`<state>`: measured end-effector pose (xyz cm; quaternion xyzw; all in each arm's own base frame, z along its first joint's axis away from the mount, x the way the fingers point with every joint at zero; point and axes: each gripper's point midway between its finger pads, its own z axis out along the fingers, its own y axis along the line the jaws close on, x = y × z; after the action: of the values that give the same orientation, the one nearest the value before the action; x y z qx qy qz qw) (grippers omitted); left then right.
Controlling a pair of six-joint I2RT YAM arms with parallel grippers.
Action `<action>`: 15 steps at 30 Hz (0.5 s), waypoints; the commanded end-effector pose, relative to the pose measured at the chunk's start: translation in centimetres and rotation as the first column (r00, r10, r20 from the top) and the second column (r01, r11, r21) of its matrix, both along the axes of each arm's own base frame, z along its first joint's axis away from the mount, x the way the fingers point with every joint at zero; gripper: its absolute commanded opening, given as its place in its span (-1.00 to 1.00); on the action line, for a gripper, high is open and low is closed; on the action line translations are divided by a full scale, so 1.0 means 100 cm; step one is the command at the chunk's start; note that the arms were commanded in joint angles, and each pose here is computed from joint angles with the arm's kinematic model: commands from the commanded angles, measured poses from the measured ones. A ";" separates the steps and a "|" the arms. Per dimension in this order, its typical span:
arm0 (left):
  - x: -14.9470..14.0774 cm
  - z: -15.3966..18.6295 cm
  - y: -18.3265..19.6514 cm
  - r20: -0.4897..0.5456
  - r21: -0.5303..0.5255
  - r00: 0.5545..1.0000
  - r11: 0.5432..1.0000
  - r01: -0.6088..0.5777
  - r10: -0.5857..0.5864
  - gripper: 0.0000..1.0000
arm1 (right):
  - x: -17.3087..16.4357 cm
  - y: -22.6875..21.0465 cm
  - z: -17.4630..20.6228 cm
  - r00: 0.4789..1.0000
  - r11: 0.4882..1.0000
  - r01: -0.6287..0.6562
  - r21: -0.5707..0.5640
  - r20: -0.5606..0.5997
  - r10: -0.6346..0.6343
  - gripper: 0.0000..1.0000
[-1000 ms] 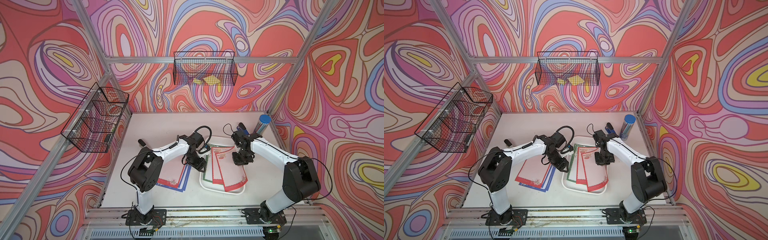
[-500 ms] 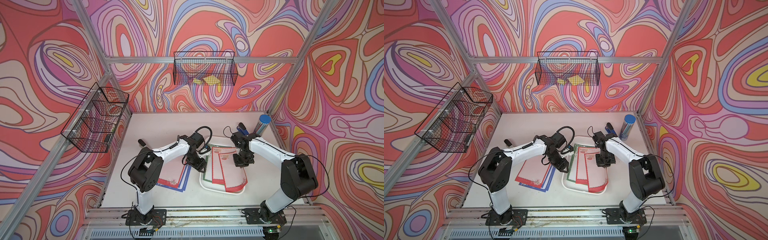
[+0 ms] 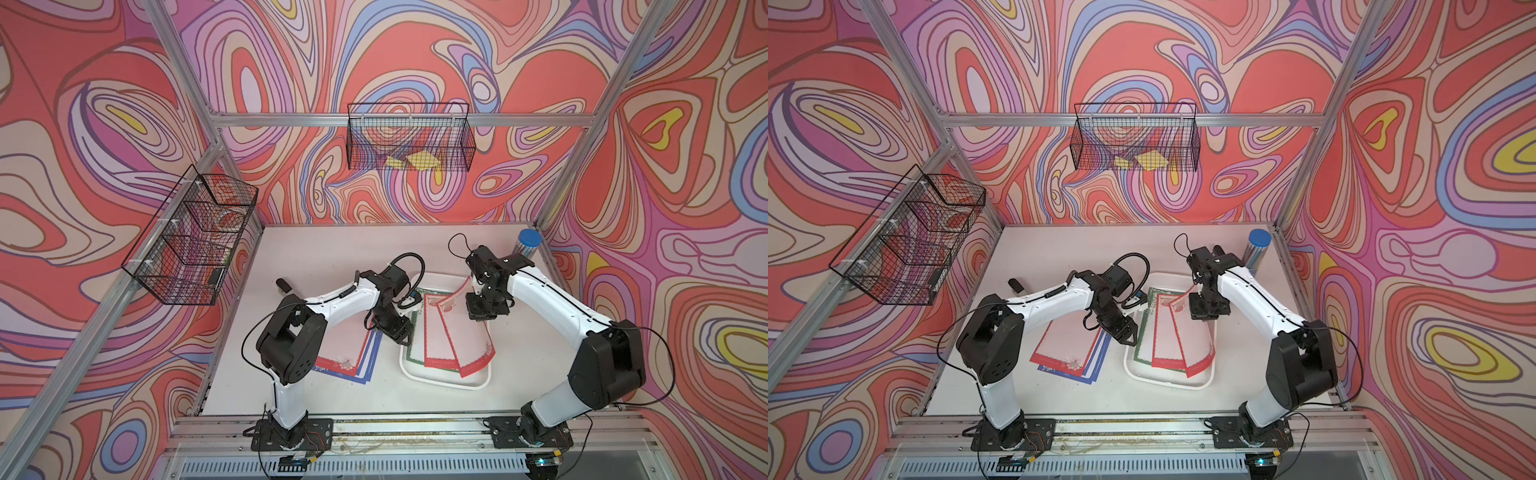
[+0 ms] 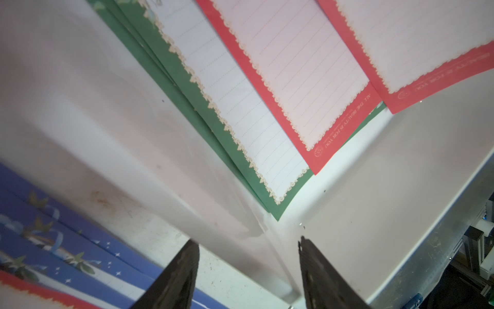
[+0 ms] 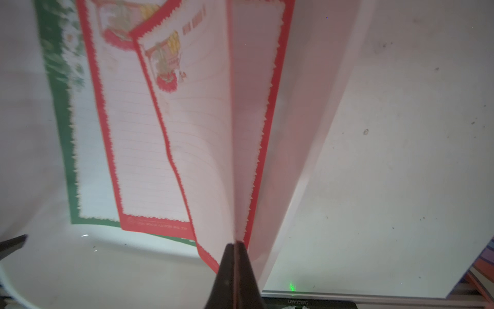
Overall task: Take out the stationery paper from the storage box
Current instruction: Pick up the stationery paper from the storage box.
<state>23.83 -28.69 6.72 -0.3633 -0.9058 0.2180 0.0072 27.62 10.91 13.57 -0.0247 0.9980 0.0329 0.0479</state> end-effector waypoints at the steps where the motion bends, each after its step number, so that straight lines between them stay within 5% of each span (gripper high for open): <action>1: 0.007 0.024 -0.005 0.084 -0.040 0.996 0.999 0.017 -0.014 0.26 | 0.003 0.023 0.035 0.997 0.988 -0.055 0.147 0.056 0.048 -1.00; 8: 0.022 0.090 -0.017 0.319 -0.240 0.947 0.969 0.061 0.020 0.26 | 0.025 0.036 0.110 0.934 0.954 -0.239 0.179 0.311 0.175 -1.00; 12: 0.029 0.142 -0.021 0.445 -0.403 0.889 0.911 0.092 0.107 0.27 | 0.038 0.037 0.169 0.837 0.943 -0.305 0.134 0.510 0.199 -1.00; 15: 0.029 0.191 -0.023 0.528 -0.530 0.829 0.834 0.153 0.184 0.27 | 0.036 0.044 0.210 0.705 0.912 -0.396 0.105 0.671 0.229 -1.00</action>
<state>25.90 -29.99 21.29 -0.3901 -0.8211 0.3082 -0.2806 31.34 14.84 30.56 -0.1523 0.9289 0.1469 0.3039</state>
